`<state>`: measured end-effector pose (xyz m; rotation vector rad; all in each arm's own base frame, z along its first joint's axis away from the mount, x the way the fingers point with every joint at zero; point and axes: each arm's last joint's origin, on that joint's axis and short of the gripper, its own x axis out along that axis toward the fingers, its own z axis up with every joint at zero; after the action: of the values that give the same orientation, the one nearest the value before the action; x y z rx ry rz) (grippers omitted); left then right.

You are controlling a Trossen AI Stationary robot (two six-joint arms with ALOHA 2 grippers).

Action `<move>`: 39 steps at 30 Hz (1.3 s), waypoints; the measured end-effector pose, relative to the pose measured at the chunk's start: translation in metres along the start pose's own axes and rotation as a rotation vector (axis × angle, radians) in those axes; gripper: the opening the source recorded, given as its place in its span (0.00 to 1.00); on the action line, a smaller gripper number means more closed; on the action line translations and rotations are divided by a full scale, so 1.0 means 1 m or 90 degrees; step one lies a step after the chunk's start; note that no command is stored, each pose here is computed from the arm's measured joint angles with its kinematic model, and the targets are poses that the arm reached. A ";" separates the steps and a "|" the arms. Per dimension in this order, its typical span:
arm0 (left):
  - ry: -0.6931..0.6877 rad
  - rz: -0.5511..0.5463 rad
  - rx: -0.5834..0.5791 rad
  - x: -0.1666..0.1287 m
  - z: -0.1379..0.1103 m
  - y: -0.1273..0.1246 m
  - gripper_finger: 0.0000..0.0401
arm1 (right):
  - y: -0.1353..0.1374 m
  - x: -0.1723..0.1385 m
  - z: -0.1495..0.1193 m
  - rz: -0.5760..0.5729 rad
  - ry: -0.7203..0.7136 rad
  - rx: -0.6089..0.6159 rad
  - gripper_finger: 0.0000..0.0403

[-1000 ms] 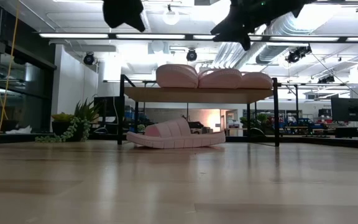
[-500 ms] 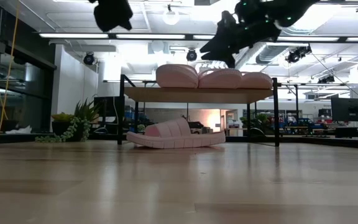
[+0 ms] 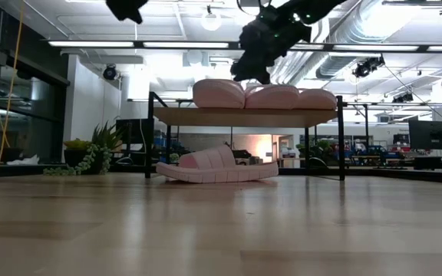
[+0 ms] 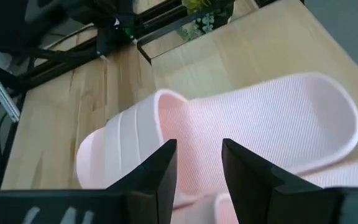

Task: Pick and place slides into the shelf
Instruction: Put the pink slide on the shelf

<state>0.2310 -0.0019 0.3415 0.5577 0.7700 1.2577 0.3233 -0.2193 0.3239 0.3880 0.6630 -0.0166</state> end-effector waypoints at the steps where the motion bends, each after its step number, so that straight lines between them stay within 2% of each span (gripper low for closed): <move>1: 0.000 0.000 -0.006 0.001 0.000 0.006 0.42 | -0.002 -0.001 0.003 0.003 0.000 0.000 0.29; 7: -0.010 -0.012 -0.068 -0.004 -0.008 0.040 0.42 | -0.015 -0.005 0.003 0.055 -0.006 0.023 0.29; 14: -0.017 -0.021 -0.102 -0.006 -0.013 0.058 0.42 | -0.018 0.012 -0.005 0.069 0.035 0.039 0.29; 23: -0.016 -0.025 -0.107 -0.006 -0.014 0.061 0.42 | -0.022 0.028 -0.011 0.089 0.060 0.037 0.29; 28: -0.016 -0.025 -0.107 -0.006 -0.014 0.061 0.42 | -0.022 0.029 -0.011 0.110 0.060 0.044 0.29; 39: -0.017 -0.026 -0.116 -0.006 -0.013 0.061 0.42 | -0.030 0.024 -0.009 0.102 0.042 0.053 0.29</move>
<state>0.1823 0.0056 0.3795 0.4080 0.6338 1.2648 0.3326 -0.2409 0.2928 0.5226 0.6963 0.1213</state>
